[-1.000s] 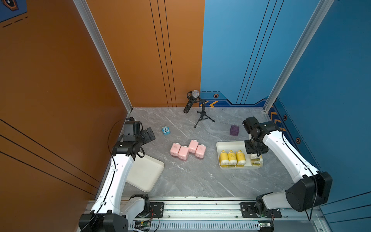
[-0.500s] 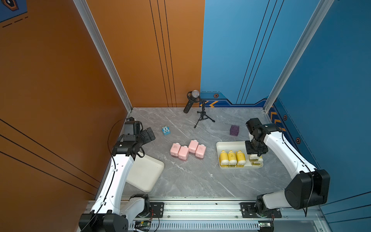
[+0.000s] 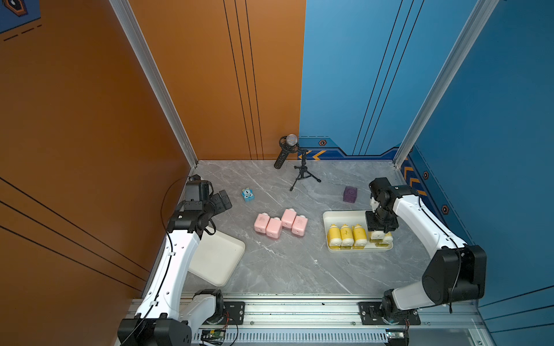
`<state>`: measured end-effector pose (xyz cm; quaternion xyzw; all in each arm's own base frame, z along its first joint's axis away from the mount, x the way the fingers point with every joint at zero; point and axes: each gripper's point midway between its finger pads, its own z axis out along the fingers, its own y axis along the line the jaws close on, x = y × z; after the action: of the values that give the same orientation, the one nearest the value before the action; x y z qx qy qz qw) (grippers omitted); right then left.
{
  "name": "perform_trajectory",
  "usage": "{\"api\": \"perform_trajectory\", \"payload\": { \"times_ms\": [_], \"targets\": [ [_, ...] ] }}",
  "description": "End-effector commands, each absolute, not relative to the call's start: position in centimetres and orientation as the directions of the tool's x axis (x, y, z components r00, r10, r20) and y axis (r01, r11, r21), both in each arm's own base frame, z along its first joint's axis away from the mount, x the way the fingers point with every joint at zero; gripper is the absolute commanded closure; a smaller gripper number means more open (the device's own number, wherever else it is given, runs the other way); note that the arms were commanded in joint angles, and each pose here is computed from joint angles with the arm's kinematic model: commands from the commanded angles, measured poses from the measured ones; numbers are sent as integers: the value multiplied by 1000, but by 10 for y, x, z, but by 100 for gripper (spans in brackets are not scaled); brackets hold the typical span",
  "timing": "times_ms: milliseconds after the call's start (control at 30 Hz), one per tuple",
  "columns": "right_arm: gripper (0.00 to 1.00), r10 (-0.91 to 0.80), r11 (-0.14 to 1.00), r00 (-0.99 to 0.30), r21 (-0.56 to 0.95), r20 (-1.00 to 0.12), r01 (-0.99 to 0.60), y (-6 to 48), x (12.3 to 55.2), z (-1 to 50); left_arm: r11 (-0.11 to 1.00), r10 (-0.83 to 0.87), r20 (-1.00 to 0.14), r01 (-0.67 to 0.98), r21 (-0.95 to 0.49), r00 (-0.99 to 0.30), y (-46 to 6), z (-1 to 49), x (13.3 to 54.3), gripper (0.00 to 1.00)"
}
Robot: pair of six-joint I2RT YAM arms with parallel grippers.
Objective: Place the pencil sharpeners by color into the storage box
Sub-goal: Place the pencil sharpener in the storage box.
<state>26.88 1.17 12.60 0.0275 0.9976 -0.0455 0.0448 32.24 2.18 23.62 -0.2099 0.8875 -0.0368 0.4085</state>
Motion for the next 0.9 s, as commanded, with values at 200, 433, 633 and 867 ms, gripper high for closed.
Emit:
{"api": "perform_trajectory", "payload": {
  "times_ms": [200, 433, 633, 867],
  "targets": [
    [70, 44, 998, -996, -30, -78, 47, 13, 271, 113, 916, -395, -705, -317, -247, -589, 16, 236, 324, 2],
    [70, 52, 998, -996, -19, -70, 54, 10, 272, 107, 915, -395, -706, -318, -247, -589, 16, 235, 324, 2],
    [70, 50, 999, -997, -14, -55, 51, 11, 274, 101, 915, -395, -706, -318, -248, -588, 16, 235, 324, 2],
    [70, 47, 999, -998, -12, -32, 47, 12, 274, 94, 915, -395, -705, -317, -248, -588, 16, 235, 324, 2]
  ]
}}
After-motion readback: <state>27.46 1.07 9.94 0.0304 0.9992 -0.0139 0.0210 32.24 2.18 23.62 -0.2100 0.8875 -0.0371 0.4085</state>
